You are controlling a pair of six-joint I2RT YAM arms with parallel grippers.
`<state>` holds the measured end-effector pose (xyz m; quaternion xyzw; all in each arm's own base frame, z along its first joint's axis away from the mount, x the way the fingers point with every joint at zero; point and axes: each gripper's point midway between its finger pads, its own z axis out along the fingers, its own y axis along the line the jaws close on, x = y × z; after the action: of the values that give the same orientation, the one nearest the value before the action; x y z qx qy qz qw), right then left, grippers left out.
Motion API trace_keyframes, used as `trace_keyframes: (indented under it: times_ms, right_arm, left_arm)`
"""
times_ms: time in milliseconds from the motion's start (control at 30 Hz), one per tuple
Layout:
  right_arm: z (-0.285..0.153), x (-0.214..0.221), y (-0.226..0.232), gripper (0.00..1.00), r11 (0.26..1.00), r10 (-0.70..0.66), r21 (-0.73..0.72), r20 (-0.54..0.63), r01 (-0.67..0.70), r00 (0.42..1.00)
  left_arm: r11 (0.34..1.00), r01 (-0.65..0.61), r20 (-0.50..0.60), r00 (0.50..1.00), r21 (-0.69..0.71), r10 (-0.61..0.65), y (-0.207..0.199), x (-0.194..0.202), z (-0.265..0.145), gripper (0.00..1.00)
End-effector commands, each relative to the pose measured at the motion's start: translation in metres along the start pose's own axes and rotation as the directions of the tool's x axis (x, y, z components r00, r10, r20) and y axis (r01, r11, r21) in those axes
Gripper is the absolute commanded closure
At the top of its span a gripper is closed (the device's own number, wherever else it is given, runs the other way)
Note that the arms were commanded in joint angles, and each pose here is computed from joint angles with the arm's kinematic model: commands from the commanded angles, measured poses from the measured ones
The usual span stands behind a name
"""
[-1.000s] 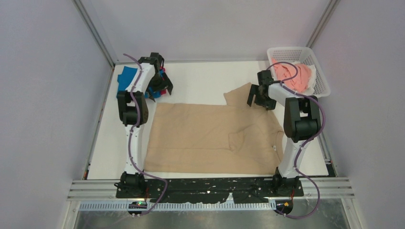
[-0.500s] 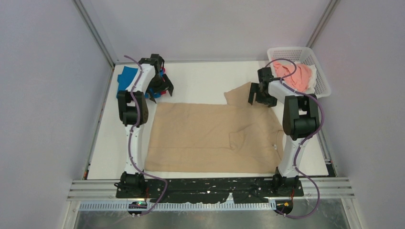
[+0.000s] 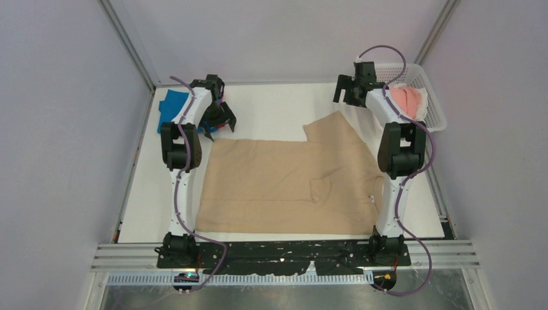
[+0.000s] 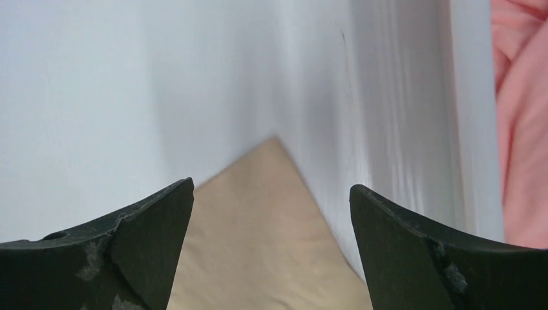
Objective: Fold and stack the t-shirts
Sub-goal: Grab the side of the flattened tshirt furthest away from the robot with both arms
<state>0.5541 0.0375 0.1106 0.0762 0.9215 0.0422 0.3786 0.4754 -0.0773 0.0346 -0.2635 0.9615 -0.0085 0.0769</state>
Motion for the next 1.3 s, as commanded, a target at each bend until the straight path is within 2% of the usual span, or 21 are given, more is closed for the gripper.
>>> trace_keyframes:
  times_ms: [0, 33, 67, 133, 367, 467, 633, 767, 1033, 1133, 1233, 1267]
  right_arm:
    - [0.025, -0.021, 0.024, 0.04, 0.998, 0.018, -0.054, 0.024, -0.016, 1.000]
    - [0.036, -0.012, 0.023, 0.04, 1.000, 0.012, -0.026, -0.004, -0.012, 1.000]
    - [0.035, -0.024, 0.025, 0.04, 1.000, 0.018, -0.017, 0.019, -0.017, 1.000]
    - [0.042, -0.022, 0.026, 0.04, 0.999, 0.026, 0.019, -0.003, -0.026, 1.000]
    - [0.072, 0.013, 0.020, 0.04, 0.990, 0.091, 0.120, -0.094, -0.079, 0.991]
    - [0.075, 0.025, 0.031, 0.03, 0.991, 0.068, 0.124, -0.147, -0.049, 0.987]
    - [0.062, 0.052, 0.029, 0.03, 0.976, 0.004, 0.216, -0.192, 0.039, 0.981]
    - [0.054, 0.052, 0.023, 0.14, 0.970, 0.017, 0.244, -0.169, 0.025, 0.985]
    - [0.052, 0.036, 0.013, 0.62, 0.954, 0.010, 0.300, -0.115, 0.025, 0.993]
    - [0.055, 0.028, 0.013, 0.73, 0.962, 0.022, 0.274, -0.101, 0.006, 0.995]
    - [0.053, 0.019, 0.013, 0.91, 0.964, 0.027, 0.265, -0.080, -0.005, 0.996]
    - [0.051, 0.013, 0.010, 0.92, 0.963, 0.032, 0.269, -0.068, -0.013, 0.997]
  left_arm:
    - [1.000, 0.014, 0.015, 1.000, 0.009, -0.014, -0.003, -0.002, -0.004, 0.11]
    - [1.000, 0.012, 0.011, 1.000, 0.011, -0.013, -0.004, -0.001, -0.003, 0.11]
    - [1.000, 0.013, 0.010, 1.000, 0.010, -0.013, -0.003, -0.001, -0.003, 0.11]
    - [1.000, 0.013, 0.012, 1.000, 0.012, -0.013, -0.003, -0.001, -0.003, 0.11]
    - [1.000, 0.015, 0.011, 1.000, 0.015, -0.015, -0.003, 0.001, -0.002, 0.11]
    - [1.000, 0.015, 0.007, 1.000, 0.017, -0.015, -0.003, 0.001, -0.002, 0.11]
    - [1.000, 0.014, 0.002, 1.000, 0.018, -0.014, -0.003, 0.003, -0.002, 0.11]
    - [1.000, 0.017, -0.003, 1.000, 0.023, -0.017, -0.004, 0.005, -0.002, 0.11]
    - [0.999, 0.027, -0.008, 1.000, 0.026, -0.026, -0.003, 0.008, -0.001, 0.12]
    - [0.999, 0.028, -0.008, 1.000, 0.022, -0.028, -0.003, 0.009, -0.001, 0.13]
    - [1.000, 0.027, -0.009, 1.000, 0.016, -0.027, -0.003, 0.011, -0.001, 0.14]
    - [1.000, 0.027, -0.008, 1.000, 0.012, -0.026, -0.002, 0.011, -0.001, 0.15]
